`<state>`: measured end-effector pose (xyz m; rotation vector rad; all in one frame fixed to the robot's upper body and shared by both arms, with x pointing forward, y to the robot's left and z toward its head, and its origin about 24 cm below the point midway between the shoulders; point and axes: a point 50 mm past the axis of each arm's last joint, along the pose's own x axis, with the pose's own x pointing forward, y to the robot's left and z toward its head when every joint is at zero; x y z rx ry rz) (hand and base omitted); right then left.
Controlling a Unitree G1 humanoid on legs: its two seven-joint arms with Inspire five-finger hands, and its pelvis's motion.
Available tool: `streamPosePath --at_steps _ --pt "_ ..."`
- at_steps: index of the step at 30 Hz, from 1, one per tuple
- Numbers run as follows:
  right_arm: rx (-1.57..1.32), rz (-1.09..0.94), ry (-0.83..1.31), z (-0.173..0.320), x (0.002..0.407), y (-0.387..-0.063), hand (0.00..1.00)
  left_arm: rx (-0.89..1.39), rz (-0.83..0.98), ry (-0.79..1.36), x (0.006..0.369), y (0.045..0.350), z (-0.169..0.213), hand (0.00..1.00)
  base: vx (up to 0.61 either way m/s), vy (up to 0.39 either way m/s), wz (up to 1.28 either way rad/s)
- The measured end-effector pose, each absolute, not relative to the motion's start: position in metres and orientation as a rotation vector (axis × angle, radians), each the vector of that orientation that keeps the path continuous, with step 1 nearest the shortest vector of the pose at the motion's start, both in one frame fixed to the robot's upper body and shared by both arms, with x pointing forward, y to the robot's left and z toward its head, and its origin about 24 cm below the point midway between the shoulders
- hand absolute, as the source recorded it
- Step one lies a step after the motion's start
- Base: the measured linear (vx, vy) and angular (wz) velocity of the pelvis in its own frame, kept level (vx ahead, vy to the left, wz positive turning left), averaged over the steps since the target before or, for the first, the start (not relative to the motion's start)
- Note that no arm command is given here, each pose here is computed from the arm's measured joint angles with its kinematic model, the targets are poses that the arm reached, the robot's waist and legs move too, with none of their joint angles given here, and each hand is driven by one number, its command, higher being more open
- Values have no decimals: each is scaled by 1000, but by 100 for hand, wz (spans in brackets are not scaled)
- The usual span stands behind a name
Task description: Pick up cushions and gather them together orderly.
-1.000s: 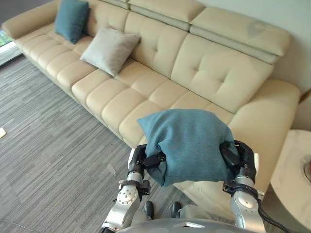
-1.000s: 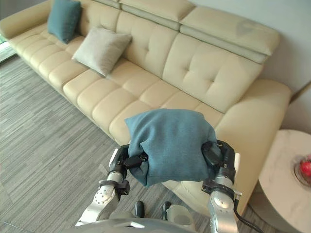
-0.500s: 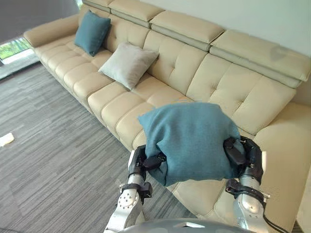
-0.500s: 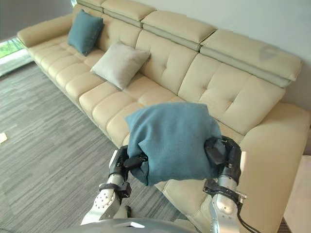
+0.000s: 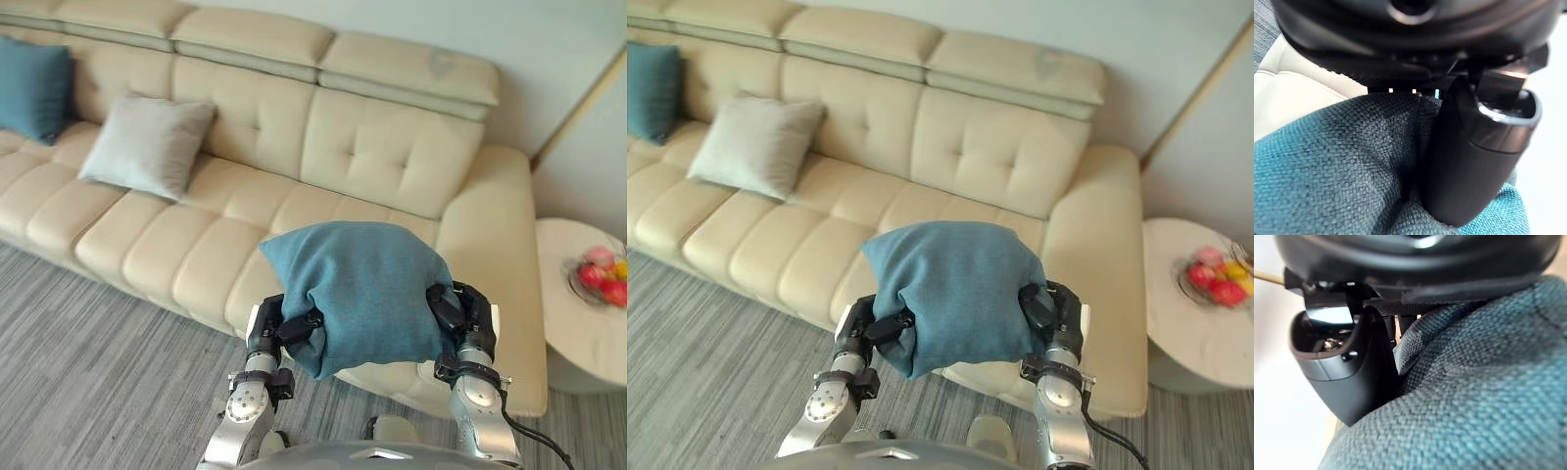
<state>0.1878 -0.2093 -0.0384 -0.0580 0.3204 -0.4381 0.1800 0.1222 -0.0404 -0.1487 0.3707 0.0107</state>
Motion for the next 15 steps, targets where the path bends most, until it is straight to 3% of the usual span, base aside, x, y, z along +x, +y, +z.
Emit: streamPosePath --at_steps 8,15 --pt "-75 -469 273 -21 164 -218 0 -187 -31 373 173 114 -39 0 100 -69 4" --pt "-76 -449 202 -6 173 -216 0 -234 -3 353 166 114 -33 0 82 150 -59"
